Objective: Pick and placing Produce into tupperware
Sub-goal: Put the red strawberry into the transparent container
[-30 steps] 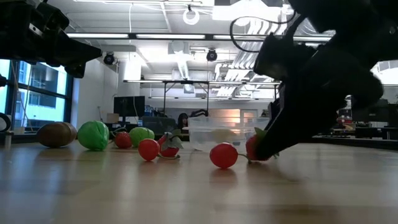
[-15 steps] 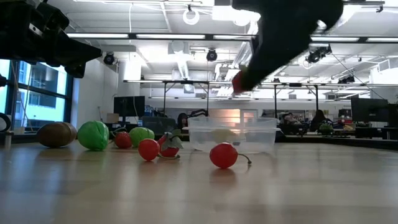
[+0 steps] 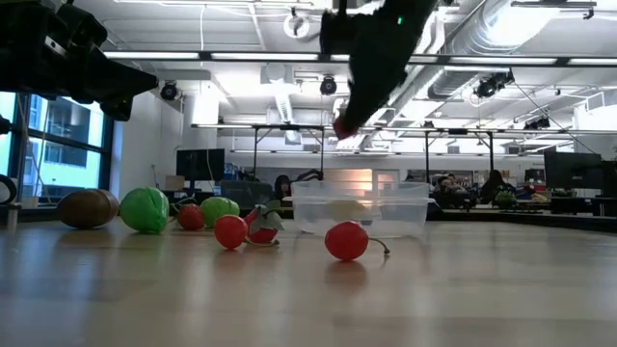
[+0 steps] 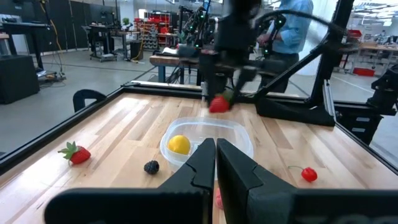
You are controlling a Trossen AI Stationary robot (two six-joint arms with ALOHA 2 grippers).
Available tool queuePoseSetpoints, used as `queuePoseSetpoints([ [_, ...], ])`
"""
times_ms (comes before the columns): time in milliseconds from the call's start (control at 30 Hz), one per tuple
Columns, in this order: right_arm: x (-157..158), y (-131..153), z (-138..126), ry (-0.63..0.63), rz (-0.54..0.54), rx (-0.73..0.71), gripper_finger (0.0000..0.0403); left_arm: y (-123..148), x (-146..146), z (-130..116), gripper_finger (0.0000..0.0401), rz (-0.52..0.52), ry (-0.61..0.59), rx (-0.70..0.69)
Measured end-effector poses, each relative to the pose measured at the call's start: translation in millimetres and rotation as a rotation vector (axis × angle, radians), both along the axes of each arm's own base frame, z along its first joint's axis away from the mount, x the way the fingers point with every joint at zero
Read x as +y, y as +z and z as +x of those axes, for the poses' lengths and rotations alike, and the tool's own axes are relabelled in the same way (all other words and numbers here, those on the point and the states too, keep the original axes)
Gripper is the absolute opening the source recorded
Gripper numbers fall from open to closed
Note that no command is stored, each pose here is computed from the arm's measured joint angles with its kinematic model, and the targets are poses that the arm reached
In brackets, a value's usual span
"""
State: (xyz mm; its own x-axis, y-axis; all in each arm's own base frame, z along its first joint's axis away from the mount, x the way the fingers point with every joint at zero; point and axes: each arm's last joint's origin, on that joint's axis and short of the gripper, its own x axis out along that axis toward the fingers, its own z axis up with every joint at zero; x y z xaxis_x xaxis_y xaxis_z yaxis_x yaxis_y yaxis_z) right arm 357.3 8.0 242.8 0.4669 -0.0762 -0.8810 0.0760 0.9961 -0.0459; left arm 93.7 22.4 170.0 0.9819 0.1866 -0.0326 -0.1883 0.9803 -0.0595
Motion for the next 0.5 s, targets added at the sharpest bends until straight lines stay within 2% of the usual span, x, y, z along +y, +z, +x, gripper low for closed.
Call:
queuePoseSetpoints([
  [200, -26, -21, 5, 0.039, 0.058, 0.042, 0.0147, 0, 0, 0, 0.0005, 0.0, 0.0, 0.001],
  [500, -38, -60, 21, 0.091, 0.107, 0.091, 0.0147, 0, 0, 0, 0.0005, 0.0, 0.0, 0.0],
])
